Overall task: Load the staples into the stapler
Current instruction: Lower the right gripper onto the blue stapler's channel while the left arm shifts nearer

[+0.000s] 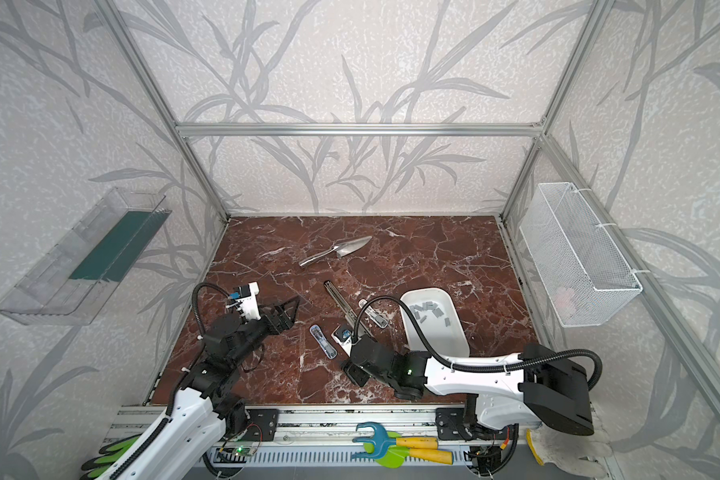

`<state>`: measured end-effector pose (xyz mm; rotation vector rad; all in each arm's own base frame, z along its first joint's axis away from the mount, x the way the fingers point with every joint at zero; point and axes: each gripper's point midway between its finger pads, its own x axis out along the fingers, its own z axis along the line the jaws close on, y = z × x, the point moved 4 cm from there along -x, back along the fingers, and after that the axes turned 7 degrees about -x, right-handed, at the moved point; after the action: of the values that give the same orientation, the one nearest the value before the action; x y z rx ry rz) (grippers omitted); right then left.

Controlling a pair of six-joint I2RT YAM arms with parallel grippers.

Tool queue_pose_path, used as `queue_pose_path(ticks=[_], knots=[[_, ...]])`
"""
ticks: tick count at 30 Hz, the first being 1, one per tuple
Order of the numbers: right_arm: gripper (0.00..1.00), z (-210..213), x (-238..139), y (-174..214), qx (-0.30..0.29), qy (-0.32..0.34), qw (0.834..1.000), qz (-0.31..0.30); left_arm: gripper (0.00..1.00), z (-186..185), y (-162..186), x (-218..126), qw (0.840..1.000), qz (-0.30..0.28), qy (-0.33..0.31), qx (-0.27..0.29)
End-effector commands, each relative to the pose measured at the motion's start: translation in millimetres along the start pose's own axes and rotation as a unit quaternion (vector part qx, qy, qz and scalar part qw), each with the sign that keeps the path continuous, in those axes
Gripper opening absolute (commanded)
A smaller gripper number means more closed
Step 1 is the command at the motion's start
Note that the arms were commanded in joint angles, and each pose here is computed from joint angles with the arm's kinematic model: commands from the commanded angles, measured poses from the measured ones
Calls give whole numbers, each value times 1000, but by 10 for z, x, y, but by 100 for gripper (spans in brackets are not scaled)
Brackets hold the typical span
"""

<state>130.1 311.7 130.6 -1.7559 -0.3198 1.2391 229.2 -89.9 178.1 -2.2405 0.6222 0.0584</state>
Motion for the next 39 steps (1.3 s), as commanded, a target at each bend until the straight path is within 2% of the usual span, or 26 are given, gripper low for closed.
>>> queue_pose_path(ticks=[1, 9, 13, 19, 24, 27, 30, 34, 39], knots=[[62, 35, 62, -60, -5, 1, 1000, -19, 99, 52, 94, 7, 1000, 17, -4, -24], [62, 22, 197, -3, -17, 16, 1000, -16, 99, 124, 282, 144, 997, 70, -8, -35], [63, 142, 333, 1, -25, -15, 999, -13, 98, 125, 409, 268, 993, 107, 0, -48], [55, 128, 608, -46, -29, 8, 1000, -4, 92, 89, 561, 457, 985, 163, -4, -52], [49, 93, 749, -20, -28, 23, 999, 0, 91, 56, 573, 496, 988, 148, -1, -55], [45, 96, 793, -15, -26, 23, 999, -2, 90, -59, 504, 527, 991, 130, -6, -26], [44, 115, 865, 84, -28, 19, 999, 4, 89, -55, 492, 520, 992, 117, -36, -9], [39, 100, 943, 170, -29, 27, 999, 10, 89, 22, 578, 447, 996, 79, -21, -40], [34, 94, 973, 205, -33, 31, 999, 8, 91, 57, 622, 453, 994, 97, -41, -24]])
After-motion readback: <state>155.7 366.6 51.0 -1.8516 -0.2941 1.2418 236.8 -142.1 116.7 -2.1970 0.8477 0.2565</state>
